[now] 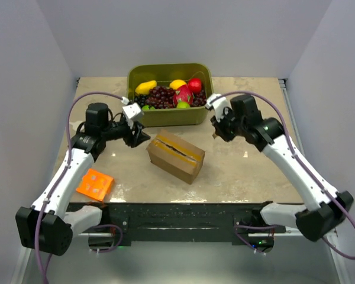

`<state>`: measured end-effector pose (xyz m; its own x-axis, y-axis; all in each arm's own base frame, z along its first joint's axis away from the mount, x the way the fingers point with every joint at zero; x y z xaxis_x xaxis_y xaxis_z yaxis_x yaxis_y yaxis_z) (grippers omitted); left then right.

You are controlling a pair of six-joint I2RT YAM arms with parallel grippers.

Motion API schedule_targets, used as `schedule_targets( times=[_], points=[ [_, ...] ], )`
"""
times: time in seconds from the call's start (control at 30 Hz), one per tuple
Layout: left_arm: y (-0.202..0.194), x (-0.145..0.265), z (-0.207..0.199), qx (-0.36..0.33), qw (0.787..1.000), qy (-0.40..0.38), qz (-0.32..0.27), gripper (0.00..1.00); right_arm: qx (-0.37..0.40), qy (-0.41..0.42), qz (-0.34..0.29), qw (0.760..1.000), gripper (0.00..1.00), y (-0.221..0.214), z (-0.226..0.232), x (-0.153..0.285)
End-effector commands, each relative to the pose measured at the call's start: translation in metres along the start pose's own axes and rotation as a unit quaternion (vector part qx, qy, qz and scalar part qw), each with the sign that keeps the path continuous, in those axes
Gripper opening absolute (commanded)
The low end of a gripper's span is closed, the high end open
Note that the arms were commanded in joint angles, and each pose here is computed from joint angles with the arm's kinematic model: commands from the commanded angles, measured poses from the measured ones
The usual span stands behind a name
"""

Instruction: Unpack the express box

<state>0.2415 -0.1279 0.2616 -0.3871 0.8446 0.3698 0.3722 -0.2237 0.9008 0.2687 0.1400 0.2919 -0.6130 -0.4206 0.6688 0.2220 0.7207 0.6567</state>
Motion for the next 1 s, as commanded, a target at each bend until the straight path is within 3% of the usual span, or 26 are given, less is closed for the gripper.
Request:
schedule_targets(
  times=[0.0,0.13,0.23,0.4,0.77,0.97],
  points=[
    [0.008,0.007,0.049,0.108,0.977,0.172,-0.069,0.55,-0.018,0.068,0.051,0.996,0.0,-0.048,0.043,0.01],
    [-0.006,0.002,0.071,0.142,0.964,0.219,-0.048,0.55,-0.035,0.133,0.059,0.989,0.0,-0.069,0.069,0.009],
    [-0.023,-0.005,0.073,0.15,0.968,0.202,-0.016,0.55,-0.044,0.159,0.04,0.985,0.0,-0.062,0.073,0.001],
    [-0.057,-0.013,0.061,0.184,0.97,0.154,0.025,0.55,-0.061,0.162,0.002,0.985,0.0,-0.03,0.06,-0.018],
    [-0.074,-0.006,0.035,0.185,0.977,0.101,0.027,0.56,-0.038,0.143,-0.052,0.988,0.0,0.051,0.022,-0.065],
    [-0.083,-0.001,0.023,0.193,0.978,0.07,0.03,0.56,-0.037,0.133,-0.05,0.989,0.0,0.068,0.012,-0.092]
  ],
)
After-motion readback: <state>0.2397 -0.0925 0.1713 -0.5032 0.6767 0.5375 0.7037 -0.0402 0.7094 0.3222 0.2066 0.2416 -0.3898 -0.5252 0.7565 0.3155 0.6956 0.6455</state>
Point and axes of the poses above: each gripper's point midway between its finger pads, its own x axis back along the fingers, its own z axis along the line the jaws close on, y = z × x, the point moved 7 cm from there along x, back along the fingers, and after that the axes turned 14 degrees about x, right-handed, at the moved point
